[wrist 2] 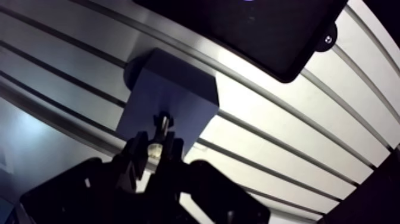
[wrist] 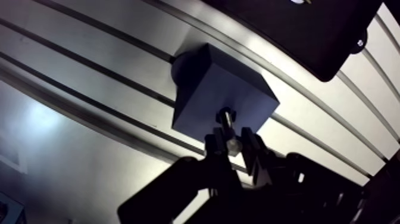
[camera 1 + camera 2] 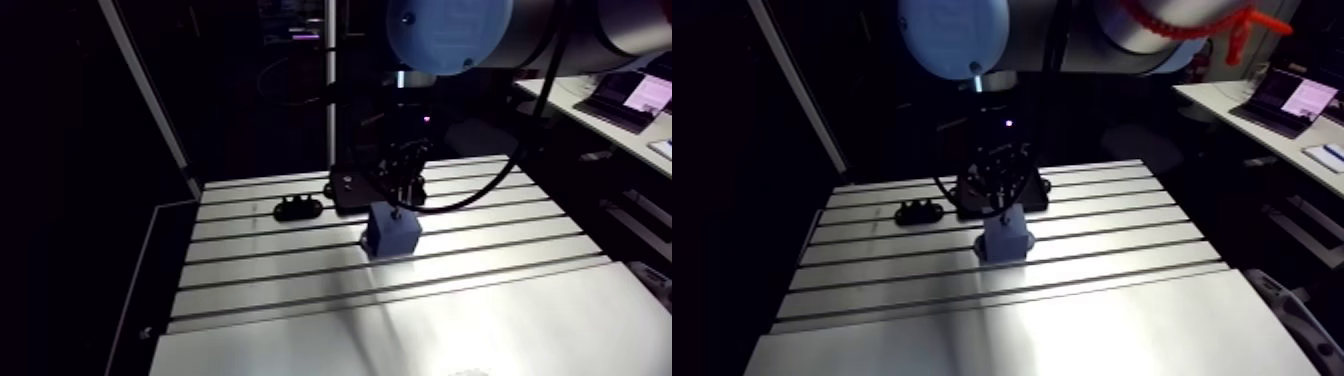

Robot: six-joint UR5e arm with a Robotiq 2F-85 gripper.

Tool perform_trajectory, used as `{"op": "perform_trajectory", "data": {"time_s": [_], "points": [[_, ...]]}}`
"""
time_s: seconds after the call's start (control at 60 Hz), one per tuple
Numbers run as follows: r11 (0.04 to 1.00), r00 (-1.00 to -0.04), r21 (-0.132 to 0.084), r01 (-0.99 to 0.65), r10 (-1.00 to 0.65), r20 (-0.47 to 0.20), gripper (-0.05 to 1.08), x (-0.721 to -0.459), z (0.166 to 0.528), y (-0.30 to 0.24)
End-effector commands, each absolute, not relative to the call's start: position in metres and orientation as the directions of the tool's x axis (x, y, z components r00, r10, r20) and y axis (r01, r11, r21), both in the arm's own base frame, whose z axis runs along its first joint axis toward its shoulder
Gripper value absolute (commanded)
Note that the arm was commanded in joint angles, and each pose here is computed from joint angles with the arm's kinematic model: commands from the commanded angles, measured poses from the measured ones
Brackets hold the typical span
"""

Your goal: Pick up the M10 bolt and insert it into the hex recess until seated.

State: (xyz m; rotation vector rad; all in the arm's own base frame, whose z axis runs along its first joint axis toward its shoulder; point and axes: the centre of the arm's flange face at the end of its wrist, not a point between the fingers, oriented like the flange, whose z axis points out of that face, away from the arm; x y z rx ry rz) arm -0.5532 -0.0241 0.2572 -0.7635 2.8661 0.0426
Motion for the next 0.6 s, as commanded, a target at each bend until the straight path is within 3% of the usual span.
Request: {"op": "perform_trajectory", "data": {"time_s": [0.017, 0.2, 0.6], "points": [[0.868, -0.853, -0.016, -0.496, -0.491, -0.175, 0.78, -0.5528, 0.2564, -0.0242], [0.867, -0.856, -0.005, -0.499, -0.493, -0.157, 0.78, -0.5552, 0.2582, -0.024], [0.865, -0.853, -0.01, -0.501, -0.496, -0.162, 0.78, -0.5537, 0.2553, -0.0251]]}}
